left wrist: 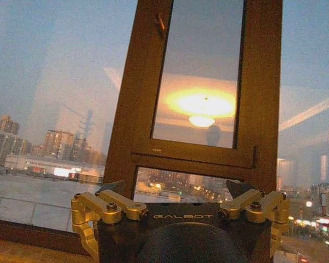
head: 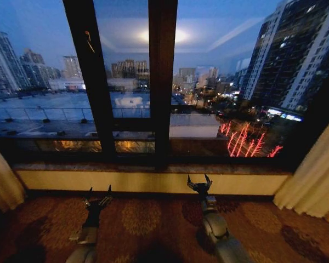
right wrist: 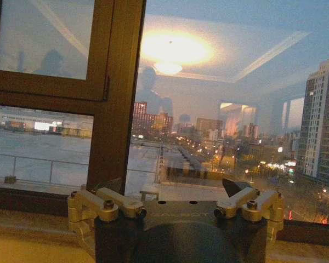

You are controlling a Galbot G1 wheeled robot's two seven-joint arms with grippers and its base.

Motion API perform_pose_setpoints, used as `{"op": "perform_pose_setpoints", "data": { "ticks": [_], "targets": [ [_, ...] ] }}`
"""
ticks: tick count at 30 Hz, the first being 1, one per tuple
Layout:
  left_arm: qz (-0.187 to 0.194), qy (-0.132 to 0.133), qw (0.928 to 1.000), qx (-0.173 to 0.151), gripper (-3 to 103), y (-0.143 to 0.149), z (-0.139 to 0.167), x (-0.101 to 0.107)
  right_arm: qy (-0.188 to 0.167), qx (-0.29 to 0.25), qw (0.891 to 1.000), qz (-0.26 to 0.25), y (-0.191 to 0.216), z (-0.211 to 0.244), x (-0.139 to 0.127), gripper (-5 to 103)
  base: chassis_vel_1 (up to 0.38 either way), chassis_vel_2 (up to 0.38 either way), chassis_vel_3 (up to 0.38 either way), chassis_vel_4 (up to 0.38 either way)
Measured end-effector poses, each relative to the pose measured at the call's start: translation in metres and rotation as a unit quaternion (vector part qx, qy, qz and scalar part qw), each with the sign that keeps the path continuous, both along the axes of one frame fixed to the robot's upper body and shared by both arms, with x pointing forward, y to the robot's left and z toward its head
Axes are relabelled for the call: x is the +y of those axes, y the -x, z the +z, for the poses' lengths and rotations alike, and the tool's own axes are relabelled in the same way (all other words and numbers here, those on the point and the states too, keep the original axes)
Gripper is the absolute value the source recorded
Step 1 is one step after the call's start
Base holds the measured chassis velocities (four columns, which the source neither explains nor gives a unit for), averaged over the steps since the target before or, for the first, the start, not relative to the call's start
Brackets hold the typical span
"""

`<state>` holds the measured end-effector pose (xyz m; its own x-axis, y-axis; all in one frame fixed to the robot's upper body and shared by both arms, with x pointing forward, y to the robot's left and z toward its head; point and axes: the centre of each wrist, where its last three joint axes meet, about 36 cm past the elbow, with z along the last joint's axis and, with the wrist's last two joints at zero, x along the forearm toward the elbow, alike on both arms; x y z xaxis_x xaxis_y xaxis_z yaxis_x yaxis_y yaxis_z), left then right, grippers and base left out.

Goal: Open the curtains by pulling them apart, changing their state from closed to fully open.

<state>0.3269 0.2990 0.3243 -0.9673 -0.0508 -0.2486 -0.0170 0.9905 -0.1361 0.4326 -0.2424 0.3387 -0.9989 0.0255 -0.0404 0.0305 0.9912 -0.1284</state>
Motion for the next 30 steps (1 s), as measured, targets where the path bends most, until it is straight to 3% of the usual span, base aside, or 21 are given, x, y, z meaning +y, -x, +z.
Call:
{"op": "perform_pose_setpoints", "data": {
  "ticks": [8,30],
  "targets": [
    [0.0,0.0,1.0,0.0,100,0.0001,0.0,0.0,0.0,0.0,1.0,0.0,0.0001,0.0,0.0,100,0.208,-0.217,-0.235,0.222],
    [0.0,0.0,1.0,0.0,100,0.0001,-0.0001,0.0,0.0,0.0,1.0,0.0,0.0,0.0,0.0001,100,0.045,-0.049,-0.045,0.04]
  ]
}}
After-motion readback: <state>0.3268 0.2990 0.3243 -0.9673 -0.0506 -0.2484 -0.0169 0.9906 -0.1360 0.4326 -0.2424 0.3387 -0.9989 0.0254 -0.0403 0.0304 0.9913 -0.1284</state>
